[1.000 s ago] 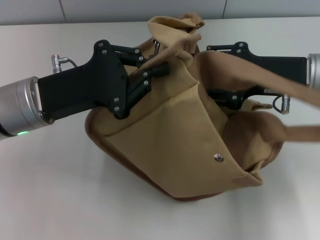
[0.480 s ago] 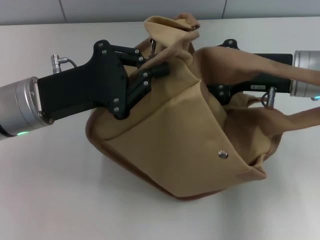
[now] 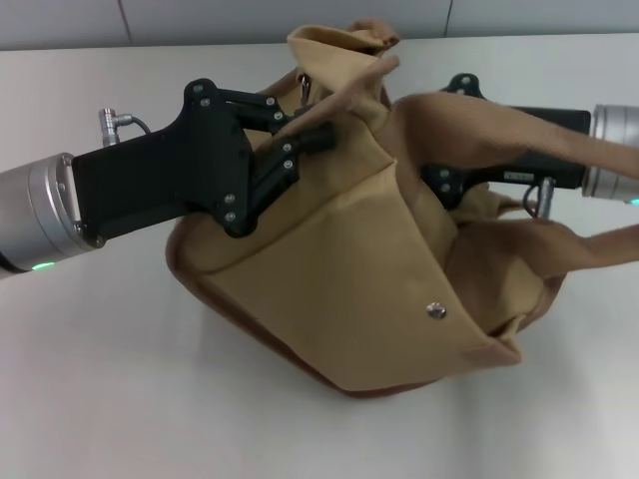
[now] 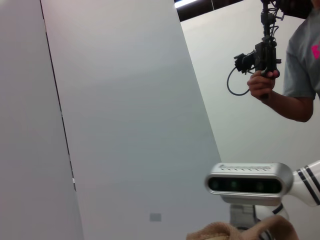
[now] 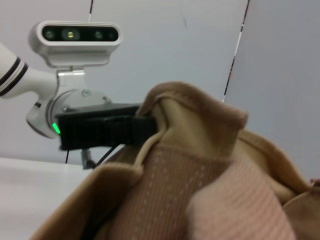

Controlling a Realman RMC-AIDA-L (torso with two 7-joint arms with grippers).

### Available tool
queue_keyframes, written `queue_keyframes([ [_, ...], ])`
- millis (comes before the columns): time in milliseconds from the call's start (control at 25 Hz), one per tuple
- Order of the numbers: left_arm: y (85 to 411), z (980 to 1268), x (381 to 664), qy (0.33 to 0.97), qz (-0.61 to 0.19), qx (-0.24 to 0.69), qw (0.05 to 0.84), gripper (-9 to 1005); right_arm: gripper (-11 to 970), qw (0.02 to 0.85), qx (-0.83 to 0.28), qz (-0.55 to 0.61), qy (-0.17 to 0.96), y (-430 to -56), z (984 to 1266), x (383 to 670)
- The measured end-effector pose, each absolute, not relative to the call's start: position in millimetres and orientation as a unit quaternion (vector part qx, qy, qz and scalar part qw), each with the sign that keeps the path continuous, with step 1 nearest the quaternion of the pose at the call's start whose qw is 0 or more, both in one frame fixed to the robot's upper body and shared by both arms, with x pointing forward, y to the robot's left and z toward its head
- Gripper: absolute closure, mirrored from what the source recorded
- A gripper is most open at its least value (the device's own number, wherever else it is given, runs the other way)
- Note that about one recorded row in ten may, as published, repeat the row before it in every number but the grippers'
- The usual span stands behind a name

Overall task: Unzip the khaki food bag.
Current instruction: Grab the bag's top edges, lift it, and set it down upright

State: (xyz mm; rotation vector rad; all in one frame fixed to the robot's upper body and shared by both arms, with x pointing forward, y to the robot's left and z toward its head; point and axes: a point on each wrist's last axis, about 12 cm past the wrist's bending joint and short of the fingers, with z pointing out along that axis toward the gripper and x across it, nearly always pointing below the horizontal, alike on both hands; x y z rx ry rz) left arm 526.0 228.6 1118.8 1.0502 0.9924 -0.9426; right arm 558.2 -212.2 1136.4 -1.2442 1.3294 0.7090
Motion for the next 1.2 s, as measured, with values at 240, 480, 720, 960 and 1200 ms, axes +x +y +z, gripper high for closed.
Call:
queue_keyframes([
  [240,230.1,1118.6,525.7,0.438,-0.413,0.461,0.652,936,955,0.597,-0.509,0.29,0.549,-224.4,1132.4,548.3],
  [480,230.8,1118.8,526.0,0.439,-0.41,0.46,0.654,936,953,0.612,-0.492,0.286,0.549,-234.7,1128.6,541.5],
  [720,232.5,1122.0,526.9,0.432,-0.404,0.467,0.657,936,945,0.59,-0.479,0.342,0.553,-235.5,1124.2,532.4],
  [960,235.0,1127.4,529.2,0.426,-0.396,0.478,0.658,936,937,0.582,-0.473,0.359,0.556,-233.1,1126.9,533.7],
  [1200,234.9,1130.9,530.4,0.421,-0.394,0.485,0.657,936,714,0.576,-0.48,0.366,0.552,-225.6,1132.0,539.9],
])
